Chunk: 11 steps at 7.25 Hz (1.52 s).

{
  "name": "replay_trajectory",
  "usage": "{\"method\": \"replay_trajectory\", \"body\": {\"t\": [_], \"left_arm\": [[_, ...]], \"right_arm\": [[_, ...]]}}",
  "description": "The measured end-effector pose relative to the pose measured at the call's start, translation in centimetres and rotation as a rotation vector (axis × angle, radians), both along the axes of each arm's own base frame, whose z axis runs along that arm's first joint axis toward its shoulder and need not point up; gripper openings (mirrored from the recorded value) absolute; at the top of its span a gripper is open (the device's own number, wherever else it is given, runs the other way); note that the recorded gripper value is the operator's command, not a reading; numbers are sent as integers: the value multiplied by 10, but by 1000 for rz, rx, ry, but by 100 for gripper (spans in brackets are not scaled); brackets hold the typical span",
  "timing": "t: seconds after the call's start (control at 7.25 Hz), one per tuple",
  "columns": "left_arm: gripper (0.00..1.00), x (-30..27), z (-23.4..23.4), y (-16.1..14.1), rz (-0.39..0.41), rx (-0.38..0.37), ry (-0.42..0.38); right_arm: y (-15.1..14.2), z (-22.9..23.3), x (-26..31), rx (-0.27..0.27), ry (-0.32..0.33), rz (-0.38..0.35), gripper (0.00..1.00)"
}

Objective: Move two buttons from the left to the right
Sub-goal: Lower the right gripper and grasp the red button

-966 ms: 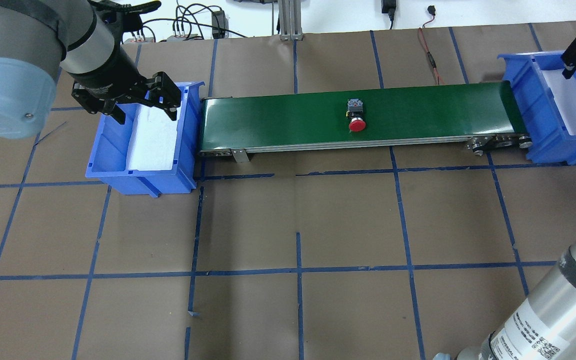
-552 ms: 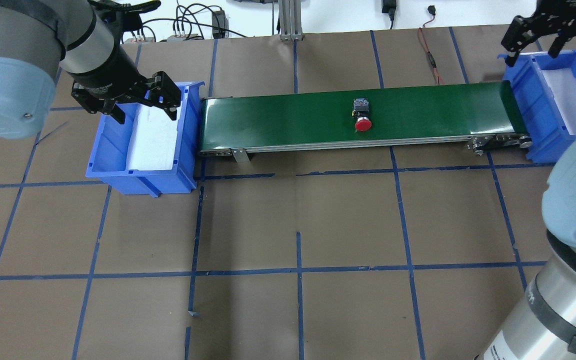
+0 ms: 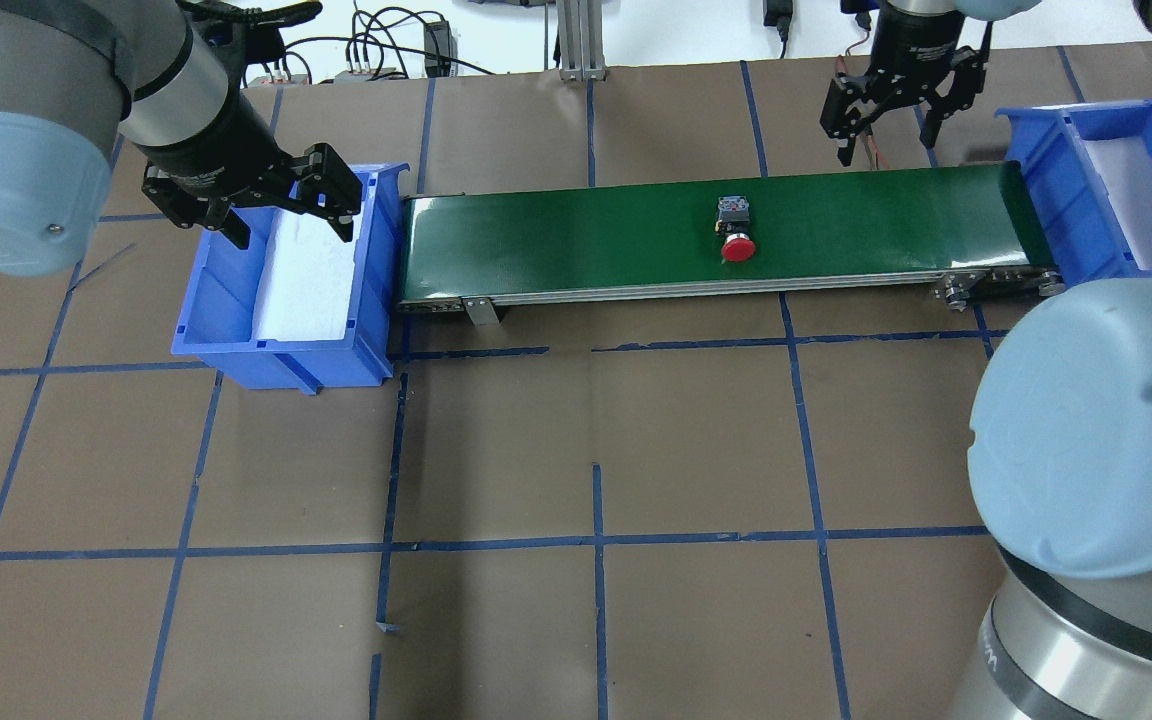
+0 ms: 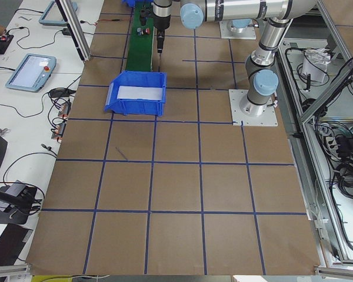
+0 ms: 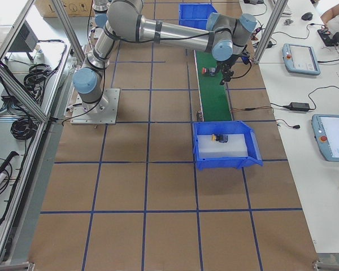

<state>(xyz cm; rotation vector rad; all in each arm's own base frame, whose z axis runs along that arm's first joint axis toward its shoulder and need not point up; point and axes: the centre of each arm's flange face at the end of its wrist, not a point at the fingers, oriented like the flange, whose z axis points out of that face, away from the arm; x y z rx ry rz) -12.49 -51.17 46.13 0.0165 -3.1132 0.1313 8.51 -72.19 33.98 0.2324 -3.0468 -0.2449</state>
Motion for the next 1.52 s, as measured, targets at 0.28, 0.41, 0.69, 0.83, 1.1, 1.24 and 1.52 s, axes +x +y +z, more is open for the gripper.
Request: {"method": "replay_trajectory", "body": {"t": [0.28,0.41,0.69,0.83,1.1,1.24,1.52], "left_arm": [[100,1,0,-1,3,23,-4],[100,1,-1,-2,4,29,-4],[100,1,-2,-2,24,56,-4],[100,1,0,-4,34,73,-4],[100,-1,2,0,36,120,-1],[100,-1,0,1,30,130,-1],[100,-2,-2,2,23,131,-1]], "right_arm": [[-4,-18,52,-49,-16,-43,99],[-8,-32,67,-66,-19,-56,99],[-9,-64,79,-48,-15,-78,94],[-7,-71,80,-38,-13,-86,90],[-4,-83,80,-18,-7,-101,71],[-2,-88,79,-7,-5,-103,37],[-2,-92,75,-1,-8,-101,9]]}}
